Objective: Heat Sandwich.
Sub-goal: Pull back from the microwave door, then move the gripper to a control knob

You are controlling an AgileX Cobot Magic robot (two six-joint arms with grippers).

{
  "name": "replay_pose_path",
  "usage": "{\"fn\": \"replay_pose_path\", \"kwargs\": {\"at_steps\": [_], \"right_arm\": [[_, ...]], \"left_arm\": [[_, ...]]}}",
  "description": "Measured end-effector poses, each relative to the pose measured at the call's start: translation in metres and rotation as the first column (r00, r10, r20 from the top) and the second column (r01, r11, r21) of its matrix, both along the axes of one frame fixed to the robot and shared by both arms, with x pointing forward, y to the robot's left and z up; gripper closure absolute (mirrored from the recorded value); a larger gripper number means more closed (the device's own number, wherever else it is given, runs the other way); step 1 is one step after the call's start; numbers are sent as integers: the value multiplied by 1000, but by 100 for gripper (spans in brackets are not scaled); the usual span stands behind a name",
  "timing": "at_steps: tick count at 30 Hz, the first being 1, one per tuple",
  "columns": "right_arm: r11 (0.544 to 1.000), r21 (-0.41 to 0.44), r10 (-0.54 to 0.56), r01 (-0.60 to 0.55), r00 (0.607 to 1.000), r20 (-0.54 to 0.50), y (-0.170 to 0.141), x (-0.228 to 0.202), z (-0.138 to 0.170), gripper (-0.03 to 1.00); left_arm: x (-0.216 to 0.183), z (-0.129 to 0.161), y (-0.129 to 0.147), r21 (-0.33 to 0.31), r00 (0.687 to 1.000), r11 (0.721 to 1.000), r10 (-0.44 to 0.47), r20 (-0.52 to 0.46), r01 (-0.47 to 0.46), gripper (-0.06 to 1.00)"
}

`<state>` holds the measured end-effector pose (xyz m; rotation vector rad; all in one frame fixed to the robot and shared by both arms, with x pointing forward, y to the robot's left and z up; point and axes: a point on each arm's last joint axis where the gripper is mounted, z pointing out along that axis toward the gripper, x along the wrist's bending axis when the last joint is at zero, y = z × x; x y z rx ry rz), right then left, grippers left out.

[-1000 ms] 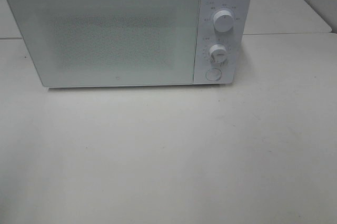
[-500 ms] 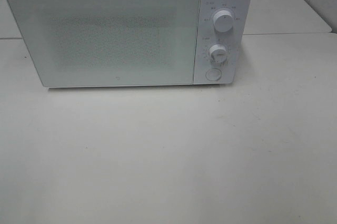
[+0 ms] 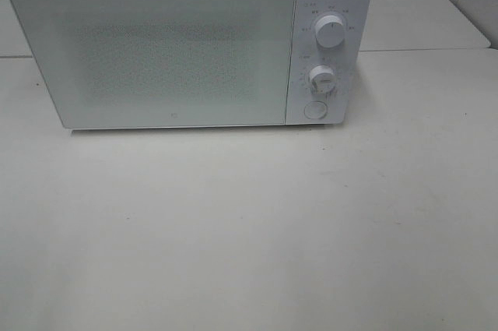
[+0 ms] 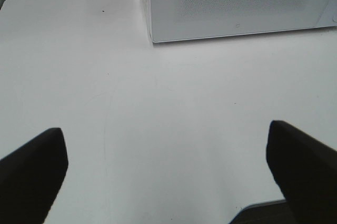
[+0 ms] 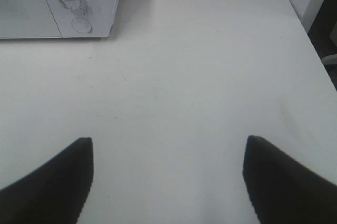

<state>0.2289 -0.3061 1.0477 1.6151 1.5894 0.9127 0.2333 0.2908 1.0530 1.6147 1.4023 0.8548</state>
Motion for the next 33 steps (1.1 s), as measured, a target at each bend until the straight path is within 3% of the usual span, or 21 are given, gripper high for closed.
{"fn": "replay_pose_path", "kwargs": {"at_steps": [33], "right_arm": [[1000,0,0,0,1000,0,0,0,0,21]], "left_arm": [[1,0,-1,-10,999,999,38,4,-38,-2]]}}
